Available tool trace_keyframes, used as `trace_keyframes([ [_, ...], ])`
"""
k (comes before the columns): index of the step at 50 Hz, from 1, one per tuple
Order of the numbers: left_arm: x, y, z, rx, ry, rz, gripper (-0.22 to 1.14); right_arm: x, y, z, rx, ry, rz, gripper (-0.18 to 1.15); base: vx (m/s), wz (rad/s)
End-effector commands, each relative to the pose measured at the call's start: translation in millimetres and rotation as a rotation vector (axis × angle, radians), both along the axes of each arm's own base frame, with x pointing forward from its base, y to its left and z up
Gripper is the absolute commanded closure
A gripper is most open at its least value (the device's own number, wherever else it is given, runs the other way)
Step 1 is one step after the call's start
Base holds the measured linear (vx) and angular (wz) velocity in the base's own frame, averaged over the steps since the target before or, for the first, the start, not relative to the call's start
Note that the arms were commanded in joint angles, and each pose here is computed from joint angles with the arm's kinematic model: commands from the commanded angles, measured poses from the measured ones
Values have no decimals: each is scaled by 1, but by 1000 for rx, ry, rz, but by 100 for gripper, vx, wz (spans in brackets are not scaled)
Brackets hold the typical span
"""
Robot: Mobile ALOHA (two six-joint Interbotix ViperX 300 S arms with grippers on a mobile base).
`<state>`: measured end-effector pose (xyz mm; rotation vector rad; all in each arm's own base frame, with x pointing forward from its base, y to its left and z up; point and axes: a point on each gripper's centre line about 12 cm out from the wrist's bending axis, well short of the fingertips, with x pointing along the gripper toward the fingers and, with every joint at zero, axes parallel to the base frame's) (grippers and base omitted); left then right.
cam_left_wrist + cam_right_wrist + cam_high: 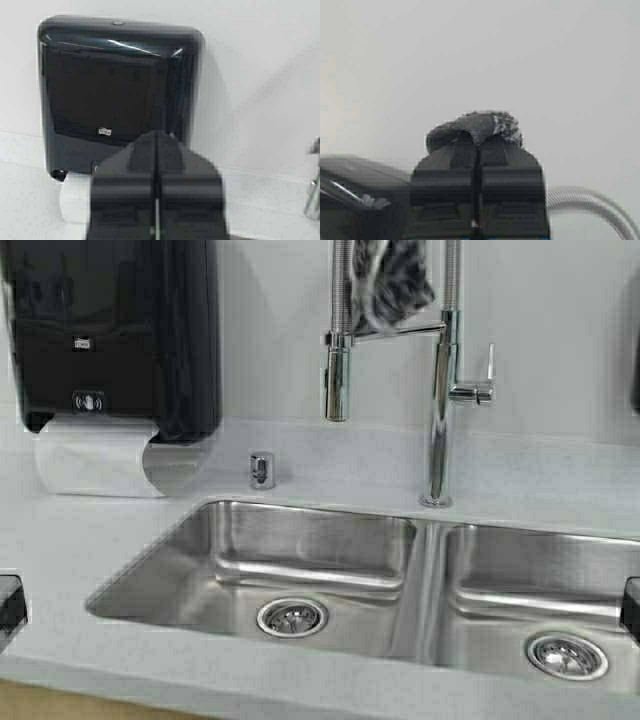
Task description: Get the cloth and wipe up the spill under the wine glass
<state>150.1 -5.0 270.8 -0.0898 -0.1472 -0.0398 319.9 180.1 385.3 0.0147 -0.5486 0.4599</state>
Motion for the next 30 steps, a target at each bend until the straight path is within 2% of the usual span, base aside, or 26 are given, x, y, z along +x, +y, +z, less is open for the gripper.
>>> trace_keyframes([
  [1, 1, 0, 4, 1, -11, 0, 89, -18, 7, 51, 40, -67, 45, 90, -17, -1],
  [15, 0, 0, 5, -6, -12, -1, 89, -56, 28, 97, 18, -12, 165, 90, -15, 8],
  [23, -3, 0, 6, -16, -27, -1, 89, -93, 52, 97, -47, 73, 292, 90, -8, 17],
  [30, -4, 0, 6, -18, -35, -1, 89, -112, 61, 85, -93, 125, 355, 90, -6, 23],
])
